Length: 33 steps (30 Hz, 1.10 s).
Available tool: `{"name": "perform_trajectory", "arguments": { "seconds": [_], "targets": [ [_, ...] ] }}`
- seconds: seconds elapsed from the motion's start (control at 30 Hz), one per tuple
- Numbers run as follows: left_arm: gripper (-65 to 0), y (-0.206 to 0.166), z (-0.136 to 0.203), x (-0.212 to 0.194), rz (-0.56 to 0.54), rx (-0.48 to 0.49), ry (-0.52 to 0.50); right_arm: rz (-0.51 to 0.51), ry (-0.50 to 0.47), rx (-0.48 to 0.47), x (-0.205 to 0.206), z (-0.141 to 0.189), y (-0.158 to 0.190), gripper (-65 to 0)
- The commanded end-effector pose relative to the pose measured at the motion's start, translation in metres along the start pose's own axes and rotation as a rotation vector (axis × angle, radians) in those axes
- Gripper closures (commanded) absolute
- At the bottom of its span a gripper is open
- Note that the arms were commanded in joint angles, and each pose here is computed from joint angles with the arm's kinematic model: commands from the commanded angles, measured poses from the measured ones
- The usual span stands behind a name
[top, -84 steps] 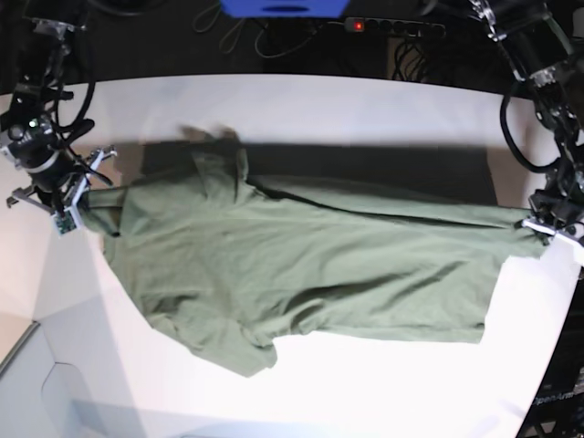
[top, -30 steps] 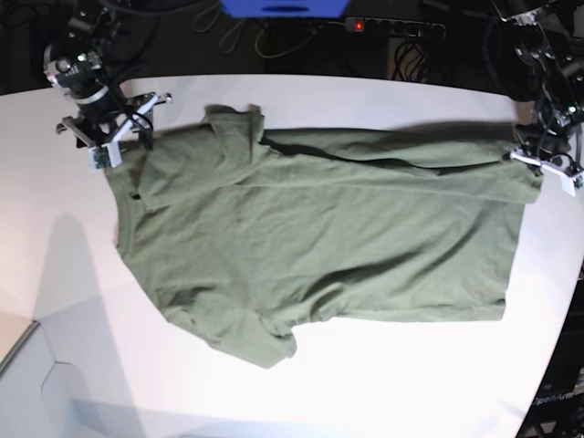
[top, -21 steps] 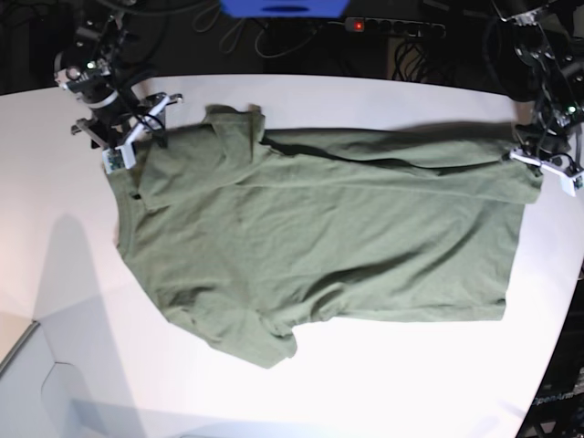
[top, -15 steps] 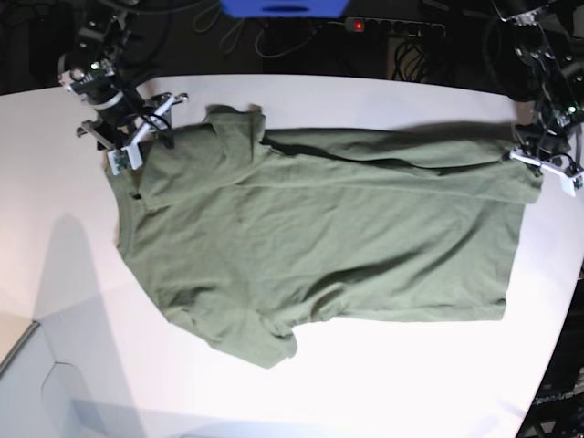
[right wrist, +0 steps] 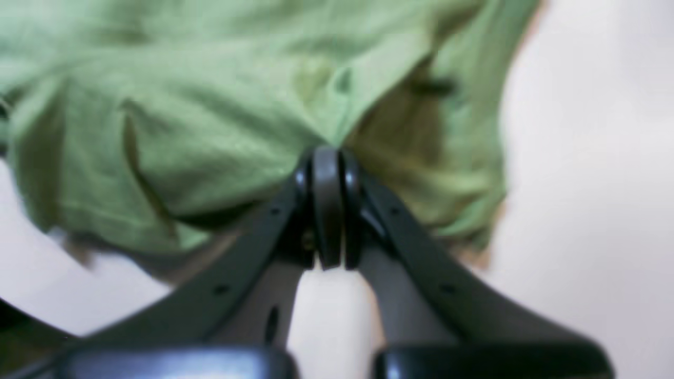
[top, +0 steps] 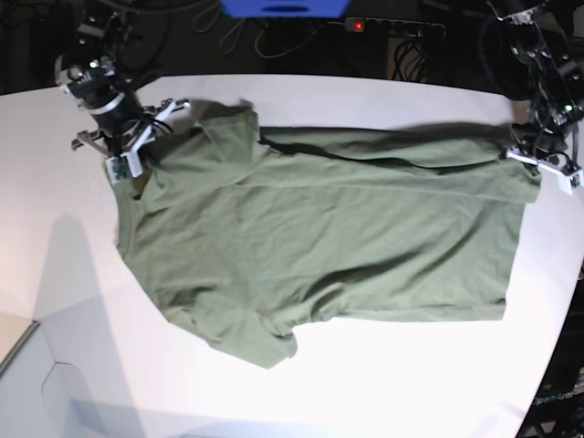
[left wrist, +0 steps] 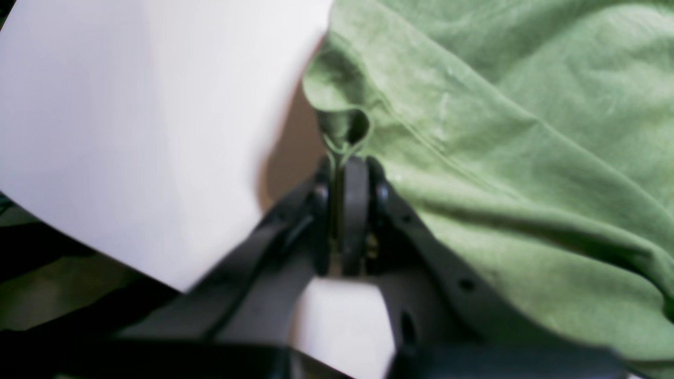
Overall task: Layout the t-shirt on the table in an organized manner, then fold the t-shirt properly
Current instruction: 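Lower the shirt edge flat and shift the right gripper along it, then pull the shirt edge taut with both grippers, smoothing the body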
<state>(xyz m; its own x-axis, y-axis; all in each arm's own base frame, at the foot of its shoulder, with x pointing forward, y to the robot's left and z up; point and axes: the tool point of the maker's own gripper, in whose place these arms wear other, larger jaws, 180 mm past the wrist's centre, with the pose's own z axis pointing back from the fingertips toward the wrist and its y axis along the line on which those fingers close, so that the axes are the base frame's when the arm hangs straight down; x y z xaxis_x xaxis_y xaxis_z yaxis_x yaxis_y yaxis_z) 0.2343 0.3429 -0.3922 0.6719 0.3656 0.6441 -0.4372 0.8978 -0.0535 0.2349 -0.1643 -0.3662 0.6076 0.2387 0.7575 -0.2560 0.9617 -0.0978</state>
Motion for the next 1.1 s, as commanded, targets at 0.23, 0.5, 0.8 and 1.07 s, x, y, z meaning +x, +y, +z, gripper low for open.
{"name": "perform_trajectory", "arguments": {
  "seconds": [0.23,0.5,0.8,1.07],
  "targets": [
    [0.0,0.002,0.003,0.018,-0.007,0.004,-0.052,0.061,-0.130,0.012,0.048,0.003,0.007,0.0],
    [0.0,0.004,0.004,0.017,-0.003,0.008,-0.052,0.101,-0.127,-0.004,0.089,-0.013,-0.001,0.0],
    [0.0,0.005,0.005,0.016,-0.002,0.009,-0.047,0.062,-0.064,0.041,0.097,-0.061,-0.012,0.0],
    [0.0,0.005,0.004,0.015,-0.002,0.009,-0.044,0.062,-0.037,0.050,0.099,-0.079,-0.025,-3.1]
  ]
}}
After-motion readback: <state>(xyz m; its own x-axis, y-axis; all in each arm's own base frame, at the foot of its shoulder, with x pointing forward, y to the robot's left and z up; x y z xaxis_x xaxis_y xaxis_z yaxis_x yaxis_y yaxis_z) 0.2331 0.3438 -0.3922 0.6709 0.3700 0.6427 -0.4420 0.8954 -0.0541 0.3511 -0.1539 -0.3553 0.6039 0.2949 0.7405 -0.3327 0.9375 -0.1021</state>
